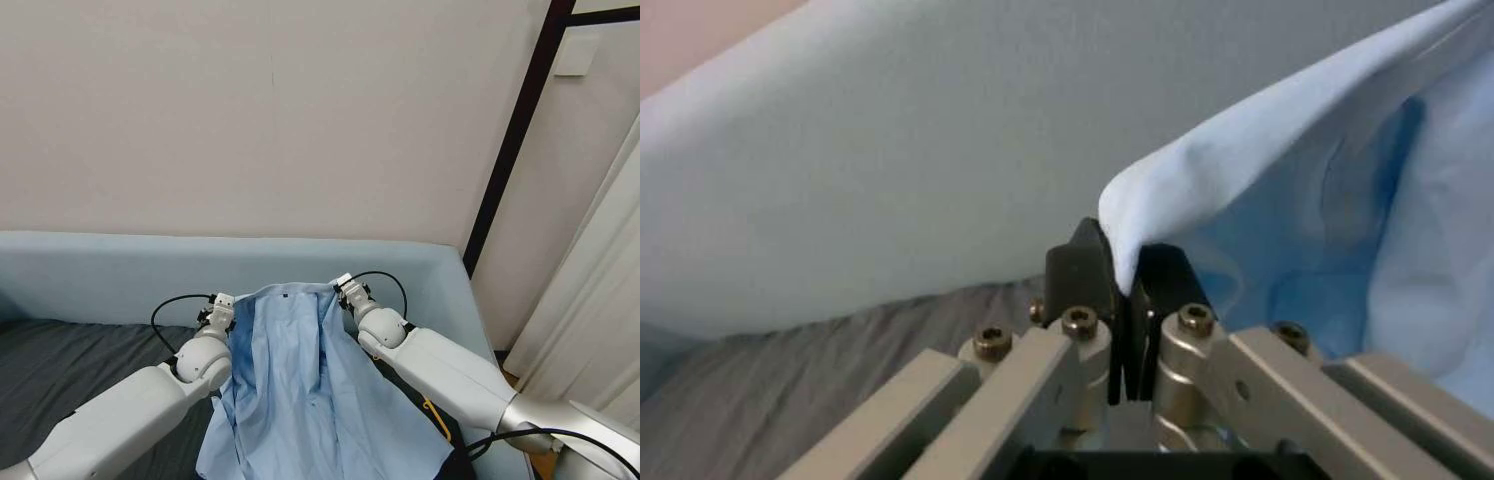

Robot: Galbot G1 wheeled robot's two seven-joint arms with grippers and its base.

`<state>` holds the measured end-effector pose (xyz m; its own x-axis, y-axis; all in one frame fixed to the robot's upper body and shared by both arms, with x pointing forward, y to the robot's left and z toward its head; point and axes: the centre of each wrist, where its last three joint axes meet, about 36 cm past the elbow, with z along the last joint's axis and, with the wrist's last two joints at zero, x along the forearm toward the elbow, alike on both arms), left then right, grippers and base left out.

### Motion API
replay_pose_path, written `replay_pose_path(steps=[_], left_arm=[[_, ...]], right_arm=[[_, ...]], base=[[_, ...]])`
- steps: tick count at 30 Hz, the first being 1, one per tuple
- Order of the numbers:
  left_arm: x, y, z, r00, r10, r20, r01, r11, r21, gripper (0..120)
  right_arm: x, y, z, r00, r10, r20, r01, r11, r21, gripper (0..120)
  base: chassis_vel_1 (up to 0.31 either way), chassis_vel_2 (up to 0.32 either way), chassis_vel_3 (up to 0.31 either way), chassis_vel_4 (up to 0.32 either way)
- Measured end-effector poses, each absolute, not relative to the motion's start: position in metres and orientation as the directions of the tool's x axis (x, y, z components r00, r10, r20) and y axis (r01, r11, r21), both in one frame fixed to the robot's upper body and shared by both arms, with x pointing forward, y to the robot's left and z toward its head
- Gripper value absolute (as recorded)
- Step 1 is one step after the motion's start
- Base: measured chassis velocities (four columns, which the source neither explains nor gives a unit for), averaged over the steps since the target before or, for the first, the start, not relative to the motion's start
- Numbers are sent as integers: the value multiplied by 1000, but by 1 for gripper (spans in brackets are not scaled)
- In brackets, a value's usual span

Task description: Pick up the clothes from the sofa and hang them on the clothes hanger.

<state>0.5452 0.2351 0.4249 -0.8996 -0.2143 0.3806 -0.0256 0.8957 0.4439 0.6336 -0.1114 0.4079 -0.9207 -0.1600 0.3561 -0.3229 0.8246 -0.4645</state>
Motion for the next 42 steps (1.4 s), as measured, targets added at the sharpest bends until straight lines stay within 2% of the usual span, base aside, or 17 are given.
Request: replay_pose_path(steps=[1, 3, 8, 12, 13, 17, 18, 21, 22, 23, 27, 30, 42], left_arm=[[545, 235, 425, -900, -214, 381, -26, 896, 444, 0], [546, 231, 424, -899, -213, 384, -25, 897, 441, 0], [551, 232, 423, -898, -220, 382, -32, 898, 440, 0], [552, 231, 419, -893, -220, 393, -30, 900, 436, 0], [552, 231, 419, -893, -220, 393, -30, 900, 436, 0], [547, 229, 410, -884, -218, 414, -24, 904, 426, 0], [547, 229, 410, -884, -218, 414, -24, 904, 426, 0], [545, 228, 405, -878, -217, 427, -20, 907, 421, 0], [543, 227, 401, -874, -217, 434, -18, 909, 417, 0], [542, 227, 399, -873, -216, 437, -17, 910, 415, 0], [536, 225, 392, -869, -210, 449, -11, 914, 405, 0], [532, 224, 390, -869, -203, 452, -5, 916, 402, 0], [513, 226, 389, -879, -183, 440, 11, 915, 402, 0]], right_arm=[[634, -111, 408, -921, -160, 356, -323, 825, -464, 5], [635, -119, 400, -915, -154, 373, -334, 808, -486, 19], [640, -128, 402, -896, -146, 420, -365, 782, -505, 32], [648, -136, 406, -895, -113, 431, -356, 761, -542, 51], [648, -136, 406, -895, -113, 431, -356, 761, -542, 51], [640, -166, 393, -888, -65, 455, -339, 760, -554, 69], [640, -166, 393, -888, -65, 455, -339, 760, -554, 69], [628, -195, 381, -877, -25, 480, -314, 786, -532, 81], [616, -212, 372, -856, -10, 517, -309, 812, -495, 89], [608, -219, 367, -841, -7, 541, -310, 825, -472, 92], [574, -245, 347, -783, -5, 622, -312, 868, -386, 100], [558, -255, 339, -749, -9, 663, -311, 888, -339, 100], [550, -282, 301, -676, 0, 737, -239, 946, -219, 100]], base=[[0, 0, 0, 0], [0, 0, 0, 0], [0, 0, 0, 0], [0, 0, 0, 0], [0, 0, 0, 0], [0, 0, 0, 0], [0, 0, 0, 0], [0, 0, 0, 0], [0, 0, 0, 0], [0, 0, 0, 0], [0, 0, 0, 0], [0, 0, 0, 0], [0, 0, 0, 0]])
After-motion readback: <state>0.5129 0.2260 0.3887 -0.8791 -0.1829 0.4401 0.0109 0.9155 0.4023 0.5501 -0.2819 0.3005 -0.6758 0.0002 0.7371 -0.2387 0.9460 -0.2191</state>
